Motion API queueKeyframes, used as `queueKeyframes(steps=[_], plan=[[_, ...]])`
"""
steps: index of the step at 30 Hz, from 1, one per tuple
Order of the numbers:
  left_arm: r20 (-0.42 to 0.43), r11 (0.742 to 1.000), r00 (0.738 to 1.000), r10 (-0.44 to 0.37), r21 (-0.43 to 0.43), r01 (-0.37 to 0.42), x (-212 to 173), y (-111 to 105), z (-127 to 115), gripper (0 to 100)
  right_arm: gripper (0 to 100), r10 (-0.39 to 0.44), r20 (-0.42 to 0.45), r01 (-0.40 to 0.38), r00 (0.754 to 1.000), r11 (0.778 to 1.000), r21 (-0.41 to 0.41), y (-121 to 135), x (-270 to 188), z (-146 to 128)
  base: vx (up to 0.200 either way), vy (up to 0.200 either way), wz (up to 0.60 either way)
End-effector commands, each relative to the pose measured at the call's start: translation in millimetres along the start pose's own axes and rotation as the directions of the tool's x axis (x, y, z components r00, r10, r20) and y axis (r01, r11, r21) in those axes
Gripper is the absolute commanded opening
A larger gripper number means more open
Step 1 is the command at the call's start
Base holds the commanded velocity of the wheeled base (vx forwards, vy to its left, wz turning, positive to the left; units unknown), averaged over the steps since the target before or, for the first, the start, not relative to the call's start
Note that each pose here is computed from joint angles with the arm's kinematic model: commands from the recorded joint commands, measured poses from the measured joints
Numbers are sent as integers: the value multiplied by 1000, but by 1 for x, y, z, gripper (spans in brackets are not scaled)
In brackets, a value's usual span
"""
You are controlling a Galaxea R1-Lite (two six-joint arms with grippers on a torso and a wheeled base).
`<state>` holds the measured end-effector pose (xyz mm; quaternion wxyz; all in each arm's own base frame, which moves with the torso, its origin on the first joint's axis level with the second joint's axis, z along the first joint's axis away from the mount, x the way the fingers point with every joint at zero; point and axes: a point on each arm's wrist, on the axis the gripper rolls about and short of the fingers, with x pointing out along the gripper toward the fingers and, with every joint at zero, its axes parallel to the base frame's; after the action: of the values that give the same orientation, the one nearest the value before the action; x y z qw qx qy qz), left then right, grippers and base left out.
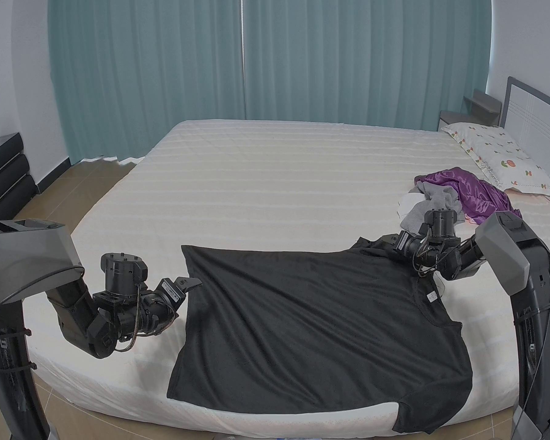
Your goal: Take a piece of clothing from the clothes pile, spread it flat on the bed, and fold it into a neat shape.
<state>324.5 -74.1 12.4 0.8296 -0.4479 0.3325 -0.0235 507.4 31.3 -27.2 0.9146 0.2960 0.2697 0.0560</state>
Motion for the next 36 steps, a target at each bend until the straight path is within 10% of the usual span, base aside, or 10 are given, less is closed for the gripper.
queueKeyframes(steps=[1,36], plan=[[0,1000,1000,-1,0,1,0,0,0,100,0,-12,-22,11,1000,1000,-28,-4,6,-11,0,0,0],[86,1000,996,2,3,-2,55,0,44,100,0,-141,339,126,930,990,67,-28,30,49,0,0,0]])
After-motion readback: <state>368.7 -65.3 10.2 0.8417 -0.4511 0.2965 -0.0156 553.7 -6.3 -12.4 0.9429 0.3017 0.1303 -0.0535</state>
